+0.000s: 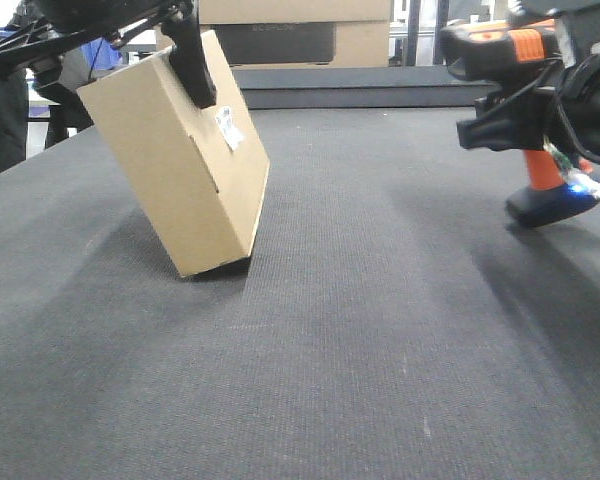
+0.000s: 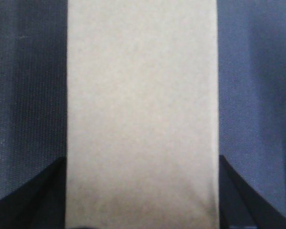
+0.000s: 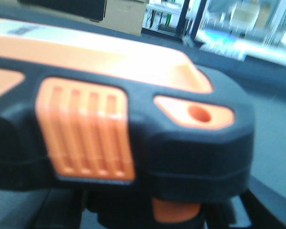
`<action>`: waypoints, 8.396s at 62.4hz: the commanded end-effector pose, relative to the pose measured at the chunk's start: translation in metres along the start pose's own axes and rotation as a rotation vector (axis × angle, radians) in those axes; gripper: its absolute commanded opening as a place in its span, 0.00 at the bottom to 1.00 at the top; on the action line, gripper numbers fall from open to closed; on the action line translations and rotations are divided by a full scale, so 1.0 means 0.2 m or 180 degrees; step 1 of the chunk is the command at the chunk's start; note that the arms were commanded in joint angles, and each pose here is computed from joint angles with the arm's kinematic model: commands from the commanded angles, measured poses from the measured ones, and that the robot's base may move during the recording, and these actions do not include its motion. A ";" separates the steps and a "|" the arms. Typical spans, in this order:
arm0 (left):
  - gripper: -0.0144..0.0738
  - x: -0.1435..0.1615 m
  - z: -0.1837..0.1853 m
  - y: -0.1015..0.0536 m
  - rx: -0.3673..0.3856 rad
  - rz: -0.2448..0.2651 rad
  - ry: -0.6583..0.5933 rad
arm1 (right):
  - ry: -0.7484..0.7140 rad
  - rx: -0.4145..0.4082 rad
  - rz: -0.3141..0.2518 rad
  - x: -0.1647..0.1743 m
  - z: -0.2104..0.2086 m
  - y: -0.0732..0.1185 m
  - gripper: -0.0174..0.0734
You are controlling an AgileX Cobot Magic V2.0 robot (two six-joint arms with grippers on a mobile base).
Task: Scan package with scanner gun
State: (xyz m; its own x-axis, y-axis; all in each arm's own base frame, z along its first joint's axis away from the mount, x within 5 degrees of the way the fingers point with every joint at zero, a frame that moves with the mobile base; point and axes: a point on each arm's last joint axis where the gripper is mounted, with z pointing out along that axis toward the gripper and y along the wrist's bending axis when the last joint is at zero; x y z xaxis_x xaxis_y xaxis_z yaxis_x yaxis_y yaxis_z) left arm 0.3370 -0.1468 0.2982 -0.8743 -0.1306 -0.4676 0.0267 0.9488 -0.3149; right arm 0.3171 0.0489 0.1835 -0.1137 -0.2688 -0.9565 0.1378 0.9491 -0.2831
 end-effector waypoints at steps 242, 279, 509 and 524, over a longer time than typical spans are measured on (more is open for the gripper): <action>0.04 -0.05 -0.26 0.23 -0.0915 0.0394 -0.0170 | 0.0042 -0.0307 0.1748 0.10 -0.82 -0.31 0.35; 0.04 0.00 -0.24 0.33 -0.1040 0.0508 -0.0211 | -0.0096 -0.0439 0.1930 0.05 -0.89 -0.34 0.02; 0.05 1.18 -1.06 0.65 -0.0270 0.0272 -0.3153 | -0.0675 -0.1422 0.0983 -0.40 -1.18 -0.44 0.01; 0.05 1.18 -1.06 0.65 -0.0270 0.0272 -0.3153 | -0.0820 -0.1286 0.0984 -0.40 -1.18 -0.45 0.01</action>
State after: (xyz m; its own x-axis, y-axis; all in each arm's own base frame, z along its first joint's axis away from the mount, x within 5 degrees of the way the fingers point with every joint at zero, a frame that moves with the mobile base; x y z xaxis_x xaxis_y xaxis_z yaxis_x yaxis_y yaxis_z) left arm 0.0330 0.0058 0.3211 -0.0886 -0.2050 -0.9747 -0.0008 0.9786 -0.2058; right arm 0.0820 0.0251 0.3000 0.0894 0.0008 -0.9960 -0.2912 0.9563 -0.0254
